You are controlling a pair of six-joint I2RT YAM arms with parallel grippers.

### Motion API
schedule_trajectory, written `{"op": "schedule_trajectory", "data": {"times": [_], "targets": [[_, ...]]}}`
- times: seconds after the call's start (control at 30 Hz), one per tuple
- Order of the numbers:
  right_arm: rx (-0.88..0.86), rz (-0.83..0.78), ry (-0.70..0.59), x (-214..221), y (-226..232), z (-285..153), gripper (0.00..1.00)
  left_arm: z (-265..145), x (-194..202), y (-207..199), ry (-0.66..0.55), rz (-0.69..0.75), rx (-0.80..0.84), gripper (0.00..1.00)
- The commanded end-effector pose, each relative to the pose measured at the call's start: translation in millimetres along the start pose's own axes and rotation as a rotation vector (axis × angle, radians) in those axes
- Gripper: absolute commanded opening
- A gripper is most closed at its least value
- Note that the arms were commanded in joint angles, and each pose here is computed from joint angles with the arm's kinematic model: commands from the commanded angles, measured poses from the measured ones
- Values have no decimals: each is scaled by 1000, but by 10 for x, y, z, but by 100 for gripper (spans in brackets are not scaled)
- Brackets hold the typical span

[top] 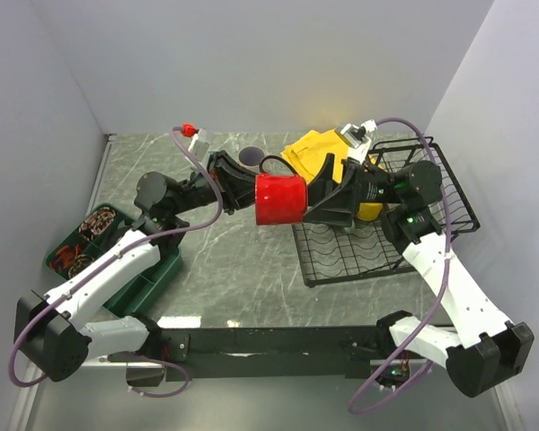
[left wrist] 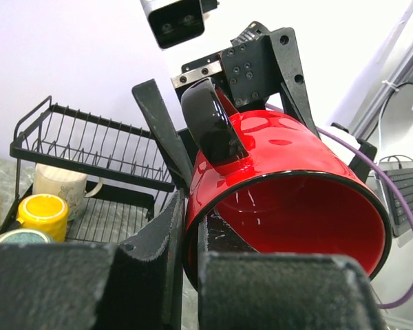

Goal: Load the cups into the dish rack

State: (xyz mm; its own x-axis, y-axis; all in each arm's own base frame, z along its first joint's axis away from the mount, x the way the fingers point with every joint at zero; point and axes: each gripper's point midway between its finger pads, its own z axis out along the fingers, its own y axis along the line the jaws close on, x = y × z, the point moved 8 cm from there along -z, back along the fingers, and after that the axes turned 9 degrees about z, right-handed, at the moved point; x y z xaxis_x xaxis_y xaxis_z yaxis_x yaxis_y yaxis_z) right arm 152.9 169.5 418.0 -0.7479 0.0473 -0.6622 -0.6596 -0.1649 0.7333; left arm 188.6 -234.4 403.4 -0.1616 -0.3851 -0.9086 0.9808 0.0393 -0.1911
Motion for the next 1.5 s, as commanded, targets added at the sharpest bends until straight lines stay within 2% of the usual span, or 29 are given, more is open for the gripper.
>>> {"op": "schedule_trajectory", "data": {"times": [0.0, 0.17, 0.27, 1.07, 1.1, 1.2, 1.23, 1.37, 1.4, 1.43, 1.47], "targets": [[-32, -55, -21, -142, 195, 64, 100, 162, -97, 19, -22, 58, -38, 1], [-10, -15, -37, -187, 97, 86, 100, 206, 32, 132, 69, 93, -107, 1], [-15, -11, -39, -175, 85, 87, 100, 204, 60, 157, 80, 100, -118, 1], [-32, 7, -40, -123, -14, 83, 98, 381, 276, 261, 70, 20, -79, 1], [-33, 6, -38, -114, -15, 83, 95, 380, 278, 261, 69, 21, -78, 1], [-37, 3, -34, -102, -15, 79, 63, 376, 296, 271, 71, 17, -83, 1], [-33, 2, -36, -102, -28, 77, 43, 375, 299, 271, 71, 15, -83, 2], [-26, -2, -39, -75, -39, 64, 30, 361, 312, 262, 70, 7, -82, 6], [-23, -1, -41, -72, -46, 60, 30, 358, 312, 256, 71, 3, -82, 9], [-22, -4, -44, -72, -41, 53, 29, 354, 307, 248, 70, 1, -81, 17], [-21, -7, -47, -74, -38, 50, 28, 348, 302, 241, 67, -1, -83, 21]]}}
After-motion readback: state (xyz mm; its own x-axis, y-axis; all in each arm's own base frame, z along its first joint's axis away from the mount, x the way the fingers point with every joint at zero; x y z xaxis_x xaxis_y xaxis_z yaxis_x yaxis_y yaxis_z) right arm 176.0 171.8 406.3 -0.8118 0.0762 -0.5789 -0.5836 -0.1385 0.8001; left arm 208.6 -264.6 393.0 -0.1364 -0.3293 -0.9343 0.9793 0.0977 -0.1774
